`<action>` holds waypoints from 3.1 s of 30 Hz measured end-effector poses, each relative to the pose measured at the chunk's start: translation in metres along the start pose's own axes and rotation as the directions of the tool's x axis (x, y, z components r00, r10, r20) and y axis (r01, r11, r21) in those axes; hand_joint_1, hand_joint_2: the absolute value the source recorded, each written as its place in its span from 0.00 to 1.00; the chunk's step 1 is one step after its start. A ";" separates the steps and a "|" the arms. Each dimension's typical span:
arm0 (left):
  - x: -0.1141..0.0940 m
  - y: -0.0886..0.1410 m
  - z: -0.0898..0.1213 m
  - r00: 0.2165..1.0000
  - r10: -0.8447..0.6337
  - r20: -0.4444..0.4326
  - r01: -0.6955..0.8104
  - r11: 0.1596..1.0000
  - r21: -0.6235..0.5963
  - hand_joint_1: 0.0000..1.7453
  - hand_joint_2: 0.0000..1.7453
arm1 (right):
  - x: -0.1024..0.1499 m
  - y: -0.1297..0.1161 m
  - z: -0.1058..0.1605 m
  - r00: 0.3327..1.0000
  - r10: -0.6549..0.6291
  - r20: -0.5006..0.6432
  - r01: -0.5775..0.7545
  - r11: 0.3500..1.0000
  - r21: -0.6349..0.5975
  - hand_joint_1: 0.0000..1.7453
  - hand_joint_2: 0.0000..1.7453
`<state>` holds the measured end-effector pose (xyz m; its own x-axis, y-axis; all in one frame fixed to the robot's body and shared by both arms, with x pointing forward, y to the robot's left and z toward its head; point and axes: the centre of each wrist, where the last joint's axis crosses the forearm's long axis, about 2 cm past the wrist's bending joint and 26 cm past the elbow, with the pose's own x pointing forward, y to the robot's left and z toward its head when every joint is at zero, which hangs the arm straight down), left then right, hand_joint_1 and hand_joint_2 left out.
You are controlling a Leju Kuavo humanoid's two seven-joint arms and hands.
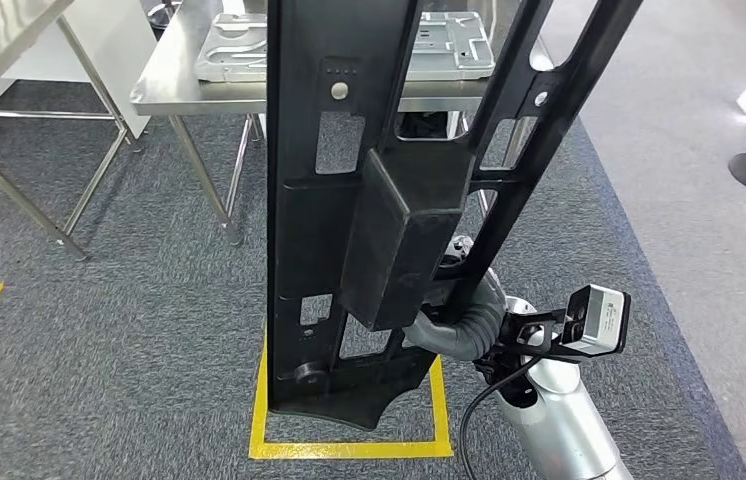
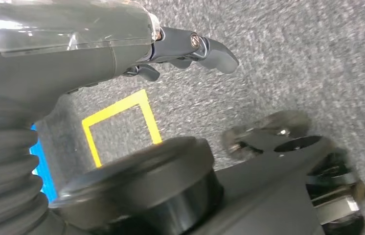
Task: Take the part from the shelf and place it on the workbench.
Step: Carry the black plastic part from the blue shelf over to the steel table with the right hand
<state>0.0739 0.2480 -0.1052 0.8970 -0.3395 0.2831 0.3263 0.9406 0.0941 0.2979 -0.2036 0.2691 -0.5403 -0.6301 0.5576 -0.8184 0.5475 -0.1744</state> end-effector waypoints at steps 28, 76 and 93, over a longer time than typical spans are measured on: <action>0.000 -0.001 0.000 1.000 -0.005 -0.010 0.005 1.000 0.005 0.00 1.00 | -0.001 0.002 0.007 1.000 0.002 -0.008 -0.002 1.000 -0.020 0.98 1.00; -0.010 -0.013 0.003 0.999 0.018 -0.031 -0.018 1.000 0.002 0.00 1.00 | 0.004 0.036 0.036 0.999 0.001 -0.045 -0.004 0.999 -0.051 0.98 1.00; -0.008 -0.012 0.003 0.999 0.024 -0.023 -0.024 1.000 0.007 0.00 1.00 | 0.004 0.037 0.038 0.999 -0.004 -0.033 0.003 0.999 -0.048 0.98 1.00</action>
<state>0.0617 0.2393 -0.1063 0.9110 -0.3170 0.2637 0.3028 0.9484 0.0942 0.2577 -0.2064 0.2341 -0.5302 -0.6138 0.5850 -0.8095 0.5717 -0.1338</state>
